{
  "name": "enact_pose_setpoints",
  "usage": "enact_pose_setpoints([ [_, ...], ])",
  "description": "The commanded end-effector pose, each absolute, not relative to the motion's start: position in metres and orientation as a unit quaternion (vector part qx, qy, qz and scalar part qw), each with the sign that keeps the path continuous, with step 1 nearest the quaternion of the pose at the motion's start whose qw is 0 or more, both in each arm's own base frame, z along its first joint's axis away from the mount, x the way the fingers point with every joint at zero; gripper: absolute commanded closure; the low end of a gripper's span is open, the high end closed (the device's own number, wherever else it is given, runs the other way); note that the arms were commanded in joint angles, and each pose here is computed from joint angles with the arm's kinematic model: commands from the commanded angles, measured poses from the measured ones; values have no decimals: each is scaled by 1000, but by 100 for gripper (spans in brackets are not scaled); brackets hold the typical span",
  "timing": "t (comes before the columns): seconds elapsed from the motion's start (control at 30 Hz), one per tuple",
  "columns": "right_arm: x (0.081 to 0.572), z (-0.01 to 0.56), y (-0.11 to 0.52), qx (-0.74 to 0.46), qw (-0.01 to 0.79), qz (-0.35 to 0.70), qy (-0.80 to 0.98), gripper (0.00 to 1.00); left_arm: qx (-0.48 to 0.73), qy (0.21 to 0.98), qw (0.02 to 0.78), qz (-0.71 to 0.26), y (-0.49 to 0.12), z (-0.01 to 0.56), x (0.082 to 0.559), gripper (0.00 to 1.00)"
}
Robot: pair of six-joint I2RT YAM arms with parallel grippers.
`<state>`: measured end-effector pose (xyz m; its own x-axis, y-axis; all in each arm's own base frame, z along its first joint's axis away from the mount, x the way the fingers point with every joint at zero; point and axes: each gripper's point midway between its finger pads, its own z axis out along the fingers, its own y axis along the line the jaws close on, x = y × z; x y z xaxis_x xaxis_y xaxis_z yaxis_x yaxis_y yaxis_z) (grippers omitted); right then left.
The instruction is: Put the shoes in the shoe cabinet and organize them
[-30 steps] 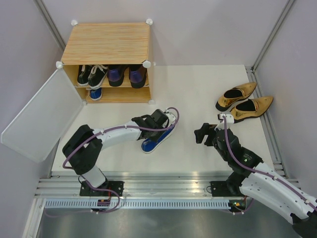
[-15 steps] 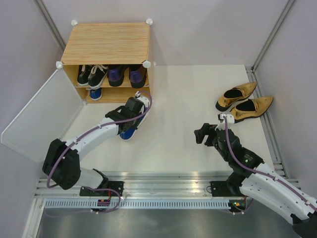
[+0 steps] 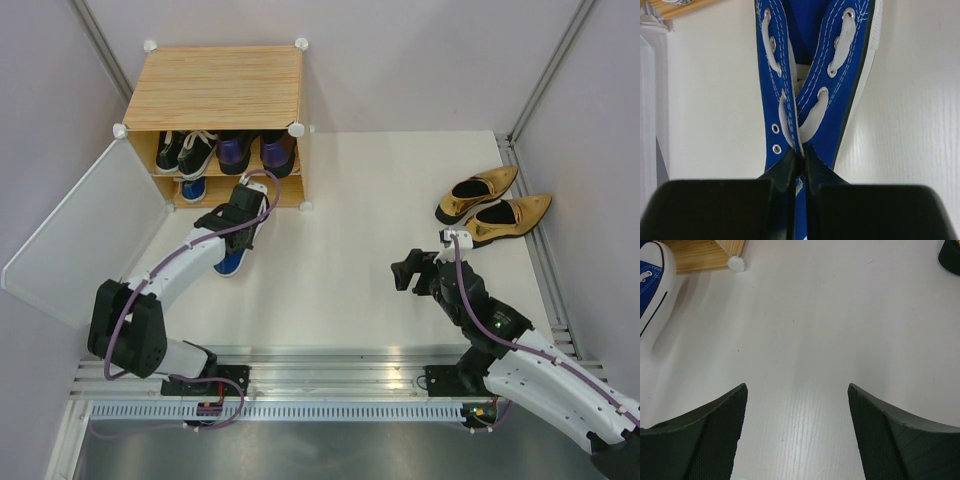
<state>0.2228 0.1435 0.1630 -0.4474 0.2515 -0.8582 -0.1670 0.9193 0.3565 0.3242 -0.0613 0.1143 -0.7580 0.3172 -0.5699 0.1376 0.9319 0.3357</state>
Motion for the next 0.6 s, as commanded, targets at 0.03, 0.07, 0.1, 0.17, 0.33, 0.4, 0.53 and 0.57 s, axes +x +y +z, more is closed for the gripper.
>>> enact_pose_setpoints([
  [0.03,224,169,144,25,538,207,817,15,52,893,420,151,-47,147,384,98],
  [0.07,224,168,143,26,538,207,817,15,55,887,432,155,-45,148,396,98],
  [0.1,224,168,143,26,538,207,817,15,45,883,438,162,-38,150,403,98],
  [0.17,225,168,143,27,539,206,817,15,34,875,445,186,-25,149,418,98],
  [0.33,227,166,141,30,537,196,820,15,19,857,474,200,-10,155,451,98],
  [0.4,227,164,141,30,536,193,821,15,13,852,484,201,-4,158,462,98],
  [0.53,228,162,140,30,534,187,824,15,-4,850,488,198,9,158,477,98],
  [0.57,229,162,139,32,535,186,824,15,-9,849,490,199,13,158,479,98],
])
